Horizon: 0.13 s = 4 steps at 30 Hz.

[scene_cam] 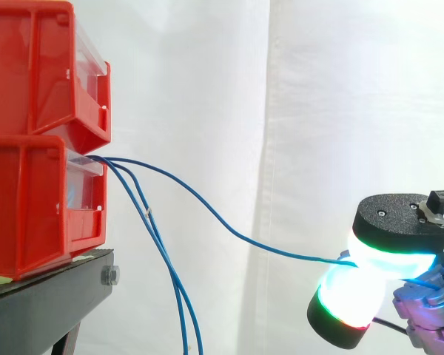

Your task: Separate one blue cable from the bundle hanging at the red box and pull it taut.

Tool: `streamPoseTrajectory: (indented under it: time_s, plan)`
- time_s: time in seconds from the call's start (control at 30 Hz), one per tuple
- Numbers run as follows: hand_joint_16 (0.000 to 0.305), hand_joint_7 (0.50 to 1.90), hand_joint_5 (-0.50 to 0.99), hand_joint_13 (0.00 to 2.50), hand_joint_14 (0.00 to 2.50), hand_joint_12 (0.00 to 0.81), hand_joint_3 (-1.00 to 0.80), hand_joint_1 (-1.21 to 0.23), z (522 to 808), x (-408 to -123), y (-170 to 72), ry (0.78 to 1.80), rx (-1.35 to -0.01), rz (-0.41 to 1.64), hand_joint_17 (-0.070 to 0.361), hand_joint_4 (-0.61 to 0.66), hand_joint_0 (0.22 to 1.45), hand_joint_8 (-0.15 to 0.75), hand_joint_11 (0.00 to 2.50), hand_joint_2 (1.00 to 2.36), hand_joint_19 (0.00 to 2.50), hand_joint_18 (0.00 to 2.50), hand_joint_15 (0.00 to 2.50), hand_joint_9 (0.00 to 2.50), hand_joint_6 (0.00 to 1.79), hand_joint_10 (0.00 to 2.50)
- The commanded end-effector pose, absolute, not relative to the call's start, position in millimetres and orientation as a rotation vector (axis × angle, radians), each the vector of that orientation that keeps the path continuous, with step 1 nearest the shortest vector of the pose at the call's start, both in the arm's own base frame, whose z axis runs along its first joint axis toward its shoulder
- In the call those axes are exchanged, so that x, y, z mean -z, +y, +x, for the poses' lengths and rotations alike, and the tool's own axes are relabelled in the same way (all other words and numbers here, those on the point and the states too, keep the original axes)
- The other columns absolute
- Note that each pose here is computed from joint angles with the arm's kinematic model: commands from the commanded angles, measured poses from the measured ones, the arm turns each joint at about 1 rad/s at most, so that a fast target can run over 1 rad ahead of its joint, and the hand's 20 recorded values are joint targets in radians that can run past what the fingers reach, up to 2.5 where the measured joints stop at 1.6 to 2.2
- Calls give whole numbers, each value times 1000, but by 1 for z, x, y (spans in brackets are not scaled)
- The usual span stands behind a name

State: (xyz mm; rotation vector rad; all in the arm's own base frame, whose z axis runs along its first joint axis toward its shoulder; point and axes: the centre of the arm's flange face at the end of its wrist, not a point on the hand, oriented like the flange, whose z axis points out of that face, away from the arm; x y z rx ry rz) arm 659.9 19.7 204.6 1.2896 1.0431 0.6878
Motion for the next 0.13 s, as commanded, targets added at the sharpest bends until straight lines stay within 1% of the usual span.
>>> streamPoseTrajectory:
  time_s: [0.0,0.1]
  plan:
    - [31,1061,-206,654,2500,337,-156,-772,660,-205,20,1043,-688,1290,70,-37,698,277,1298,1022,1795,1172,1501,693,882,2238]
    - [31,1058,-207,651,2500,334,-156,-772,660,-205,20,1043,-688,1290,69,-37,698,276,1317,1021,1797,1173,1500,693,883,2232]
